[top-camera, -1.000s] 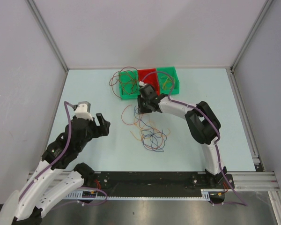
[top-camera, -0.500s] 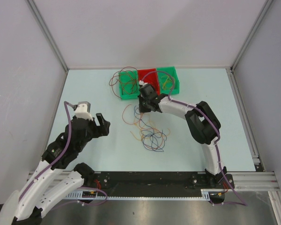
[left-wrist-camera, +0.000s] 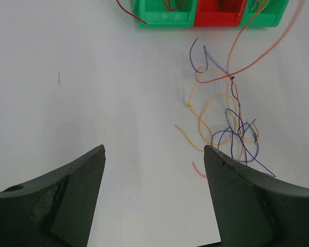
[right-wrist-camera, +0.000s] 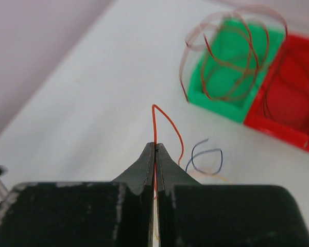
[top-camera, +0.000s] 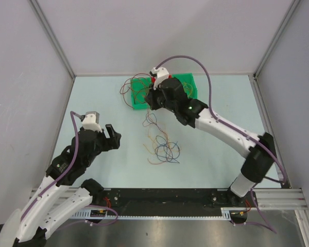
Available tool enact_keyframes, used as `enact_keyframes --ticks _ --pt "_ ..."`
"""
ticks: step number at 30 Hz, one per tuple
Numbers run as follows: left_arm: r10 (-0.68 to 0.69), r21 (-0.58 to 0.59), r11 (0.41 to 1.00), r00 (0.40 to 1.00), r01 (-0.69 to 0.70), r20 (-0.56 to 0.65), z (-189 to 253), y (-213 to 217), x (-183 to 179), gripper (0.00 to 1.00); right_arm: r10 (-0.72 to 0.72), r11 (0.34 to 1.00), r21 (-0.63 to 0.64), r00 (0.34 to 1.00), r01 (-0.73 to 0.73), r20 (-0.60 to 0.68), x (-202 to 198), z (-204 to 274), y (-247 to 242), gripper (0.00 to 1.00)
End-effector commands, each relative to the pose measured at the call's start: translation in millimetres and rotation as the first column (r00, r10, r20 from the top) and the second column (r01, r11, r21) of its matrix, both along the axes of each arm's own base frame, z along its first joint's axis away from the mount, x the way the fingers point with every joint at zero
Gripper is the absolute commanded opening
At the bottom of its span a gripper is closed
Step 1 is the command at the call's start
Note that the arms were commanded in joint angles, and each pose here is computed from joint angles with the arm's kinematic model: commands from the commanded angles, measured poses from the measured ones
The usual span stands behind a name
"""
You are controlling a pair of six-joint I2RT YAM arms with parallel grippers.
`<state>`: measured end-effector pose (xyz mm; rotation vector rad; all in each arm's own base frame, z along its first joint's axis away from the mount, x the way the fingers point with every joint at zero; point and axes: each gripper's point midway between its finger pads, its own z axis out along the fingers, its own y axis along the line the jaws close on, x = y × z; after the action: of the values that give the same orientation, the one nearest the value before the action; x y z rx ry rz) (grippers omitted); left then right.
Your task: Untangle the cables
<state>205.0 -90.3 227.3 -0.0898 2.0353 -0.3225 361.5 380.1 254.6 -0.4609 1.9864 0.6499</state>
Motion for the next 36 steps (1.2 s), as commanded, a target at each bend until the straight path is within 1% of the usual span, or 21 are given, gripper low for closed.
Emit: enact_keyframes --ticks 1,2,3,5,8,9,12,13,15,16,18,19,21,22,23,24,26,28,29,32,36 --pt "0.003 -0.018 1.0 1.0 -0.003 0.019 4 -2 4 0.82 0.028 0.989 0.129 0.944 -0.074 0.33 -26 131 -6 0.0" --pt "0.004 -0.018 1.0 1.0 -0.004 0.02 5 -1 4 0.82 0.033 0.987 0.133 0.929 -0.087 0.369 -33 143 -9 0.0" --pt "0.006 -0.017 1.0 1.0 -0.005 0.018 4 -1 4 0.82 0.014 0.98 0.173 0.908 -0.095 0.418 -40 167 -15 0.0" --pt "0.006 -0.017 1.0 1.0 -0.005 0.018 4 -1 4 0.82 0.011 0.974 0.197 0.89 -0.113 0.456 -48 184 -20 0.0" --pt "0.007 -0.017 1.0 1.0 -0.007 0.02 4 -1 4 0.82 -0.01 0.956 0.25 0.834 -0.153 0.551 -65 227 -31 0.0" --pt "0.007 -0.018 1.0 1.0 -0.007 0.021 5 -1 4 0.82 -0.015 0.945 0.273 0.807 -0.182 0.59 -74 245 -32 0.0" --pt "0.006 -0.015 1.0 1.0 -0.006 0.015 3 -2 4 0.82 -0.009 0.925 0.282 0.73 -0.253 0.684 -97 289 -37 0.0" --pt "0.004 -0.016 1.0 1.0 -0.004 0.015 3 -2 4 0.82 -0.027 0.913 0.299 0.689 -0.279 0.725 -108 321 -43 0.0" --pt "0.007 -0.012 1.0 1.0 -0.007 0.012 3 -1 5 0.82 -0.027 0.906 0.296 0.658 -0.302 0.753 -117 341 -43 0.0" --pt "0.01 -0.012 1.0 1.0 -0.01 0.014 3 -1 5 0.82 -0.035 0.901 0.295 0.623 -0.319 0.781 -128 357 -45 0.0" --pt "0.015 -0.013 1.0 1.0 -0.015 0.015 3 0 4 0.82 -0.05 0.887 0.305 0.585 -0.346 0.809 -139 374 -46 0.0" --pt "0.017 -0.014 1.0 1.0 -0.017 0.016 3 0 5 0.82 -0.058 0.876 0.308 0.553 -0.371 0.831 -149 389 -49 0.0" --pt "0.016 -0.016 1.0 1.0 -0.015 0.018 4 0 4 0.82 -0.057 0.872 0.297 0.521 -0.389 0.851 -155 401 -44 0.0" --pt "0.016 -0.015 1.0 1.0 -0.015 0.015 3 0 5 0.82 -0.083 0.865 0.303 0.482 -0.4 0.872 -166 423 -51 0.0" --pt "0.016 -0.015 1.0 1.0 -0.015 0.015 4 0 5 0.82 -0.058 0.875 0.279 0.487 -0.395 0.871 -161 416 -40 0.0" --pt "0.015 -0.011 1.0 1.0 -0.015 0.013 3 0 5 0.82 -0.061 0.877 0.276 0.477 -0.394 0.877 -163 421 -40 0.0" --pt "0.023 -0.014 1.0 1.0 -0.023 0.018 4 2 4 0.82 -0.059 0.888 0.267 0.483 -0.375 0.874 -158 415 -33 0.0" --pt "0.027 -0.017 0.999 0.999 -0.027 0.021 5 3 4 0.82 -0.068 0.899 0.269 0.496 -0.345 0.865 -151 408 -31 0.0" --pt "0.031 -0.019 0.999 0.999 -0.03 0.022 5 3 4 0.82 -0.053 0.913 0.248 0.509 -0.325 0.859 -144 392 -24 0.0" --pt "0.029 -0.022 0.999 0.999 -0.028 0.023 5 3 3 0.82 -0.07 0.934 0.242 0.531 -0.261 0.845 -128 373 -21 0.0" --pt "0.025 -0.018 1.0 1.0 -0.025 0.019 5 2 3 0.82 -0.075 0.949 0.23 0.558 -0.213 0.826 -113 360 -16 0.0"
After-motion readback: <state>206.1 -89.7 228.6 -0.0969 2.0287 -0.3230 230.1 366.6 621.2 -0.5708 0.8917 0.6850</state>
